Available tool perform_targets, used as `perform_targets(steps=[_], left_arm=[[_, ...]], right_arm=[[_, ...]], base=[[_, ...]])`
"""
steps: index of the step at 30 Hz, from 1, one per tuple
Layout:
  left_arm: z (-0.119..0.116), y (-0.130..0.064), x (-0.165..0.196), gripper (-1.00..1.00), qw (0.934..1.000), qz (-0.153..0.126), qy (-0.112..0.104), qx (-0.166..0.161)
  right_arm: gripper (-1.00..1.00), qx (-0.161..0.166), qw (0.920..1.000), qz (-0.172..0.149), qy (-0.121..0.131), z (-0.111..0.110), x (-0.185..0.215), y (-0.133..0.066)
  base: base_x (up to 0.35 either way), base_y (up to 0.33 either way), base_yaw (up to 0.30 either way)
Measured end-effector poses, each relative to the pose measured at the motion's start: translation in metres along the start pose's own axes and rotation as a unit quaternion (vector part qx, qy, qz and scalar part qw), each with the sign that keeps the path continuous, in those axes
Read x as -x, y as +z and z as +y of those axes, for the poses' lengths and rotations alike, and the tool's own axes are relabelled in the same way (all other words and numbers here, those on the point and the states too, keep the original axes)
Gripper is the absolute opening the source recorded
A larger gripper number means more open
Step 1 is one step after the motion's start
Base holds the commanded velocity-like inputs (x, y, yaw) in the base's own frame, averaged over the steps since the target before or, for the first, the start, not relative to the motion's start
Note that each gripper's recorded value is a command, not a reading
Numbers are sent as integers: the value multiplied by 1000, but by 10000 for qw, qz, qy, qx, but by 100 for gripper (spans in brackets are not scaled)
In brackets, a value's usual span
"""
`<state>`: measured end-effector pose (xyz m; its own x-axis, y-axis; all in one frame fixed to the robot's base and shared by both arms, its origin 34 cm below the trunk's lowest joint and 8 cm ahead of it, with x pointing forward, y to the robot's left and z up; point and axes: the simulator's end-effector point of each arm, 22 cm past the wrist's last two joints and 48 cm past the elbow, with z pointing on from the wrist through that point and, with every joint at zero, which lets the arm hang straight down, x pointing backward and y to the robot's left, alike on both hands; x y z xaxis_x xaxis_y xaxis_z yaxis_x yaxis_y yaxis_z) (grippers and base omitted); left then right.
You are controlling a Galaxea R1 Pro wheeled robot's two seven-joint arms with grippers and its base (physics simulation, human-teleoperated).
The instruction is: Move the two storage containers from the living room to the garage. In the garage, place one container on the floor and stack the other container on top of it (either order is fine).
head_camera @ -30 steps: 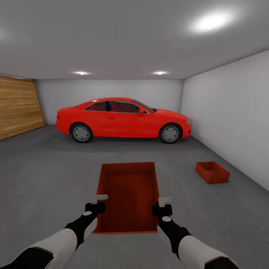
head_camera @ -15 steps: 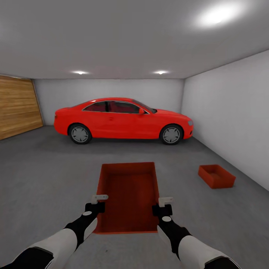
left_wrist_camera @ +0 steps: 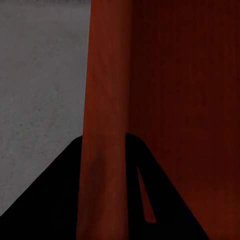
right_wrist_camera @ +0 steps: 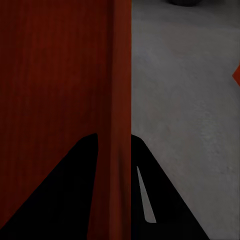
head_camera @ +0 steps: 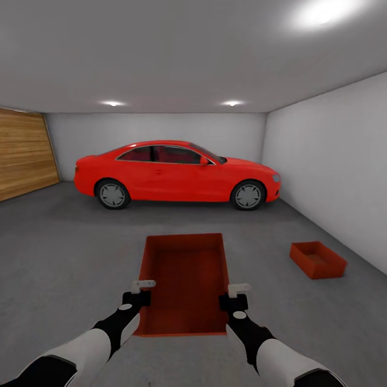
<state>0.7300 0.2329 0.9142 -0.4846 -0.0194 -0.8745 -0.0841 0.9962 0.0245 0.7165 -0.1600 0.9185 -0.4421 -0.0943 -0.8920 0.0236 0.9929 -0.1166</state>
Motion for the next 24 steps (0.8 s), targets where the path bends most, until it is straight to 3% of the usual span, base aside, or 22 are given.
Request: perform_targets(steps=[24], left_arm=[[0, 0, 0, -100, 10000, -1, 6, 1]], right_arm=[[-100, 1, 10000, 0, 2, 0, 0, 0]], base=[[321, 0, 0]])
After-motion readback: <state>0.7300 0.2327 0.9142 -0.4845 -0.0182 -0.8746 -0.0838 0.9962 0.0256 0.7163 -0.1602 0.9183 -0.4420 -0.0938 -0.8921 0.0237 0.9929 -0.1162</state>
